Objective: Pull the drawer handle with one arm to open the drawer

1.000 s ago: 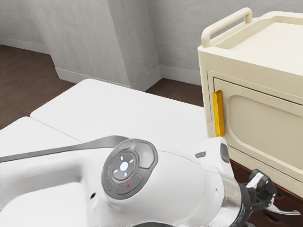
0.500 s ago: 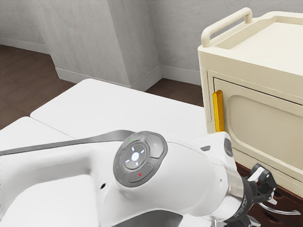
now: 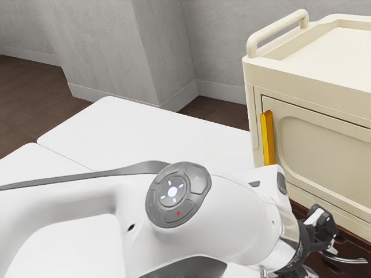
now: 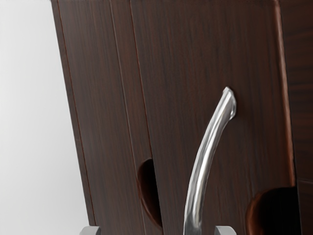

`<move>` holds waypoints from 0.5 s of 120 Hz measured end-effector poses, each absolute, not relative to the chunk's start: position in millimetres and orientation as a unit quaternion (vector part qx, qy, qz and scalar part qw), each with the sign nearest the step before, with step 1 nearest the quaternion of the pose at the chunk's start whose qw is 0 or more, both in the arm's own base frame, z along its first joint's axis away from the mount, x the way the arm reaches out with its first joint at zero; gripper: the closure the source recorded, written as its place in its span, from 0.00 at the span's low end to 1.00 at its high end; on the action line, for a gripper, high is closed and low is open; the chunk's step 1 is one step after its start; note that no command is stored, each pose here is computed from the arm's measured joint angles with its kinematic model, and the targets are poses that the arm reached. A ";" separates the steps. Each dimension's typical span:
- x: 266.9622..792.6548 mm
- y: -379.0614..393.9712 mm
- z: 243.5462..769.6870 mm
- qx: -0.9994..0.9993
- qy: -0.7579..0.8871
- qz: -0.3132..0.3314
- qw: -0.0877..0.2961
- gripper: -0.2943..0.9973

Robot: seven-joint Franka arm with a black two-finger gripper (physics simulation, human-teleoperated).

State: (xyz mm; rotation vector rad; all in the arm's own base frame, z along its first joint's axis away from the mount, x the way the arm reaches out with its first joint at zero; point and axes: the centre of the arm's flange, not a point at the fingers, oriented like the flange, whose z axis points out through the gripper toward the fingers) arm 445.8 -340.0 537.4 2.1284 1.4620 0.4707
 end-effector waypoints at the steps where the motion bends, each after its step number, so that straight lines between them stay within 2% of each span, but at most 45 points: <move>1: 446.0 -339.8 537.4 0.784 0.539 0.173 0.255 0.57; 60: 441.7 -334.4 538.8 0.783 0.551 0.170 0.234 0.58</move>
